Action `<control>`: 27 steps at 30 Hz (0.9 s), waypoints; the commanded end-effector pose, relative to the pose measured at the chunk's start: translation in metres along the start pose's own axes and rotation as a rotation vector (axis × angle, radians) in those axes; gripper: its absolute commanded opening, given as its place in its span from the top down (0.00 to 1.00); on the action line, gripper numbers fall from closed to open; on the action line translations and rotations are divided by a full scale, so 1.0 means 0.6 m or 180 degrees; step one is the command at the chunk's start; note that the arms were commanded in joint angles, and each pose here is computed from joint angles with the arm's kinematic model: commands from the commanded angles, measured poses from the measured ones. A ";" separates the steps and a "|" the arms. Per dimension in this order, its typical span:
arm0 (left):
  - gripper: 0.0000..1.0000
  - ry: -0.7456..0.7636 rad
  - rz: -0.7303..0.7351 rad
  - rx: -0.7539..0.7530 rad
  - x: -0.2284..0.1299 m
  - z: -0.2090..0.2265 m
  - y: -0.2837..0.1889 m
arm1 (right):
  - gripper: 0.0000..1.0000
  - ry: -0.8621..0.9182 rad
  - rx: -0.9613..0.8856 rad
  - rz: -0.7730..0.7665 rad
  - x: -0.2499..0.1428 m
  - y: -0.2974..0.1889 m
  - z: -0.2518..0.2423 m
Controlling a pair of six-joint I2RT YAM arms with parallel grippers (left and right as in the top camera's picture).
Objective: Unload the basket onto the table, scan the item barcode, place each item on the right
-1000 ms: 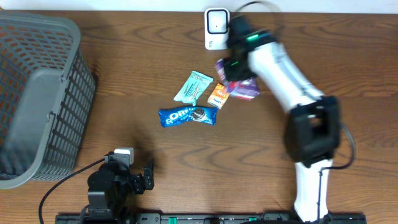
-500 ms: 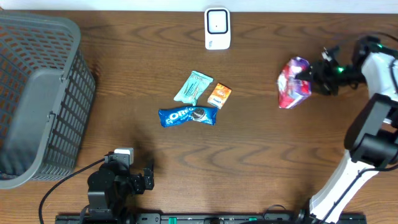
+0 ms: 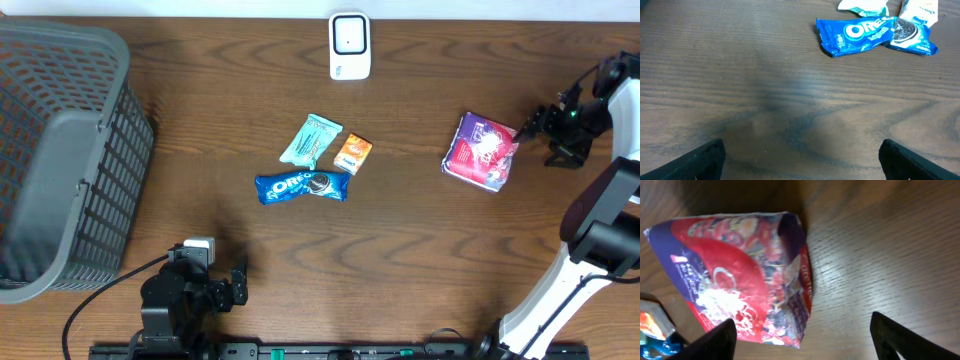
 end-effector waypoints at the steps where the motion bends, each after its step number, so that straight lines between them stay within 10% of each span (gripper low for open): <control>1: 0.02 0.0049 0.0058 -0.0050 -0.009 -0.004 0.001 | 0.14 -0.0120 -0.0141 -0.0104 0.001 -0.006 0.004; 16: 0.02 0.0049 0.0058 -0.0050 -0.009 -0.004 0.001 | 0.34 -0.0748 0.1144 -0.0057 -0.036 0.126 0.175; 27: 0.02 0.0049 0.0058 -0.0050 -0.009 -0.004 0.001 | 0.28 -0.0935 0.0928 -0.0417 -0.003 0.020 0.242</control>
Point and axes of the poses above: each gripper's point midway between its finger pads, its own y axis out along the fingers, its own z axis along the line the jaws close on, x = y × z, the point moved 1 cm from there along -y, back along the fingers, and after that the axes turned 7 degrees about y, right-handed, at the moved point
